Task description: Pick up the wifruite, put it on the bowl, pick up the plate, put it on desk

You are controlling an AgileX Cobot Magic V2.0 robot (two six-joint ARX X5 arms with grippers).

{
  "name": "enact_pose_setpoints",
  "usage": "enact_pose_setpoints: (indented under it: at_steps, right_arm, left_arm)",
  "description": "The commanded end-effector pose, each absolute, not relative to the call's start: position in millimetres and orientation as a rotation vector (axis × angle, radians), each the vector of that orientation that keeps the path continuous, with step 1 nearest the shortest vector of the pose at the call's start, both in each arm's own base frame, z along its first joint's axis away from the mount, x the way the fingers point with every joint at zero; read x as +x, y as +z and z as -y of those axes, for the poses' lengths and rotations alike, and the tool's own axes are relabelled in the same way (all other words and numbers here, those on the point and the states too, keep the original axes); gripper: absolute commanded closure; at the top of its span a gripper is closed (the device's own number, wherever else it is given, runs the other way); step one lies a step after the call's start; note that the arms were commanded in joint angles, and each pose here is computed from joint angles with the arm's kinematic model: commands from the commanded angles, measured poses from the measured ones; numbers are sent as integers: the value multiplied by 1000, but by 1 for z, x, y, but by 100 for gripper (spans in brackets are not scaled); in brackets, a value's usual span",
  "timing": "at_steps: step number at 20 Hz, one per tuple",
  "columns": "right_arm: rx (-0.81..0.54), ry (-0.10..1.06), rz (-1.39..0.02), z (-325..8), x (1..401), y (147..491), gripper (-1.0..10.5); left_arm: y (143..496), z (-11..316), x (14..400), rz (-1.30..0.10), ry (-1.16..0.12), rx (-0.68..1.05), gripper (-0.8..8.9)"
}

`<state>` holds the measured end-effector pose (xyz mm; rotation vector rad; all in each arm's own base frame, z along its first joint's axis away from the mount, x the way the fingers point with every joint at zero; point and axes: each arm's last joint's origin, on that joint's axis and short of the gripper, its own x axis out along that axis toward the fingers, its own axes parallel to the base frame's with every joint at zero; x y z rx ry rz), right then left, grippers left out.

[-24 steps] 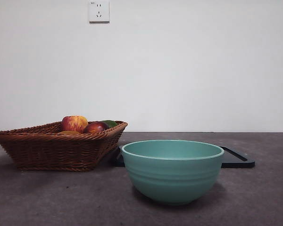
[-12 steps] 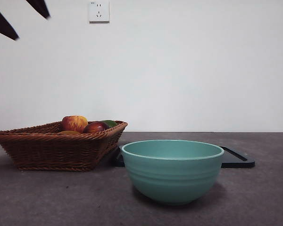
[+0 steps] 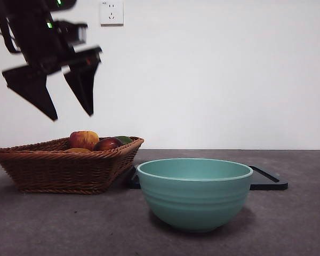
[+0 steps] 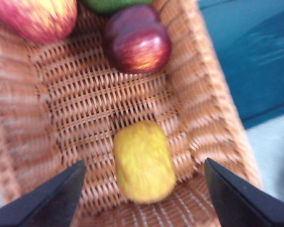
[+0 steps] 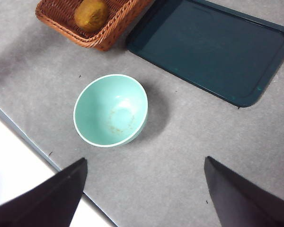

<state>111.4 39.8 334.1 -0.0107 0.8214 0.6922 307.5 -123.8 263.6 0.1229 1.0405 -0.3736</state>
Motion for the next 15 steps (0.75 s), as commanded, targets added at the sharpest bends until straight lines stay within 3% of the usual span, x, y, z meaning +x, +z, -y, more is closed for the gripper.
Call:
enact_pose_setpoints:
  at_steps: [1, 11, 14, 15]
  right_arm:
    - [-5, 694, -802, -41, 113, 340, 550]
    - [-5, 695, -802, -41, 113, 340, 551]
    - [-5, 695, -802, -41, 113, 340, 551]
    - [-5, 695, -802, -41, 113, 340, 551]
  left_arm:
    - [249, 131, 321, -1068, -368, 122, 409]
    - [193, 142, 345, -1172, -338, 138, 414]
    - [193, 143, 346, -1163, -328, 120, 572]
    - [193, 143, 346, -1163, -329, 119, 574]
